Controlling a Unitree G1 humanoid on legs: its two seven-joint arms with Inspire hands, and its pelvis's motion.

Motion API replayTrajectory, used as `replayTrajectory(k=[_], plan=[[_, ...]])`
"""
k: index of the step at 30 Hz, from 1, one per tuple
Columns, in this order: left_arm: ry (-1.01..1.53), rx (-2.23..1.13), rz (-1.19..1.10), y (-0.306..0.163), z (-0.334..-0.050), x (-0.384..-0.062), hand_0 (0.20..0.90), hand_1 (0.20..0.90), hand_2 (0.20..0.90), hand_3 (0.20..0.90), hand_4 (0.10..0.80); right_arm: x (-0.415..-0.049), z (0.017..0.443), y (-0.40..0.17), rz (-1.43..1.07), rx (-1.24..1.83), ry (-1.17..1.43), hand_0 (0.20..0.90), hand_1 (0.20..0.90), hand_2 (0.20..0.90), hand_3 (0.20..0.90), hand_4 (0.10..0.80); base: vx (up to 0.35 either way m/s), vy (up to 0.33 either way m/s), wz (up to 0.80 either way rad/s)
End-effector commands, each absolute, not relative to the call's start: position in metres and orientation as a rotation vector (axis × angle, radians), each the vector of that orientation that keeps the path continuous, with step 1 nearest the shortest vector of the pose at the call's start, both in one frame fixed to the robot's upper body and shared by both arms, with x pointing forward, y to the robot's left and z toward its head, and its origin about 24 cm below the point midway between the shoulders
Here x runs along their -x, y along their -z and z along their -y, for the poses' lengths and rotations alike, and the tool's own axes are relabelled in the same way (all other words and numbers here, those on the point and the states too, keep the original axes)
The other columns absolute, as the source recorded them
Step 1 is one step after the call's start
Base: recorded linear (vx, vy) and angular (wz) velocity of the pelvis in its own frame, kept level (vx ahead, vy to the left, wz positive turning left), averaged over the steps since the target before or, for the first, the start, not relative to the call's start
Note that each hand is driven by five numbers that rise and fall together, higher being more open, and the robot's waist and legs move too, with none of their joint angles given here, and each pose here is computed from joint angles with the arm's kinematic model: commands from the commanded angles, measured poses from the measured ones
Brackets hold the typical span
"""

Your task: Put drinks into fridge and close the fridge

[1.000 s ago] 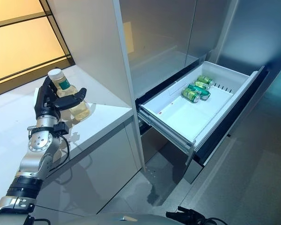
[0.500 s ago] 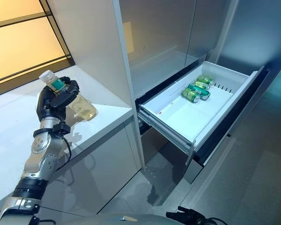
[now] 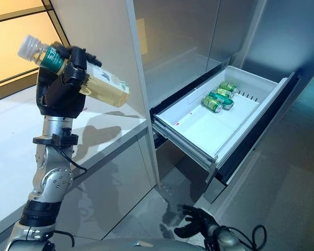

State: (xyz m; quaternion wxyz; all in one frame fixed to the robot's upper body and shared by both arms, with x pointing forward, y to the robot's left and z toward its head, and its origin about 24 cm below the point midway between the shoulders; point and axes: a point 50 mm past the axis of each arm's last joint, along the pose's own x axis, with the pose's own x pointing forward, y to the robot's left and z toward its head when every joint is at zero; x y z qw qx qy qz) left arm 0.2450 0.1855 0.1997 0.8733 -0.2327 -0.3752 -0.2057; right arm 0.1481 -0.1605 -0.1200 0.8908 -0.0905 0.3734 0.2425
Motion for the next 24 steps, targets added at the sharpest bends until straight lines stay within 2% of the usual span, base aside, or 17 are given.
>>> replayTrajectory(k=[1, 5, 8, 14, 24], plan=[[0.631, 0.424, 1.120, -0.257, -0.170, -0.230, 0.300, 0.300, 0.300, 0.200, 0.100, -0.195, 0.127, 0.074, -0.474, 0.218, -0.612, 0.900, 0.900, 0.900, 0.900, 0.800, -0.037, -0.031, 0.03], [0.688, 0.396, 1.065, -0.239, -0.163, -0.230, 0.300, 0.300, 0.300, 0.200, 0.100, -0.218, 0.118, 0.023, -0.253, 0.220, -0.715, 0.900, 0.900, 0.900, 0.900, 0.800, -0.039, -0.023, 0.01], [0.708, 0.384, 0.991, -0.218, -0.157, -0.233, 0.300, 0.300, 0.300, 0.200, 0.100, -0.241, 0.123, -0.038, -0.027, 0.117, -0.763, 0.900, 0.900, 0.900, 0.900, 0.800, -0.042, -0.011, -0.03], [0.730, 0.382, 0.887, -0.201, -0.152, -0.239, 0.300, 0.300, 0.300, 0.200, 0.100, -0.259, 0.131, -0.106, 0.236, 0.005, -0.745, 0.900, 0.900, 0.900, 0.900, 0.800, -0.014, 0.002, -0.05], [0.726, 0.347, 0.759, -0.190, -0.146, -0.247, 0.300, 0.300, 0.300, 0.200, 0.100, -0.263, 0.138, -0.138, 0.259, -0.021, -0.812, 0.900, 0.900, 0.900, 0.900, 0.800, 0.000, 0.000, 0.00]])
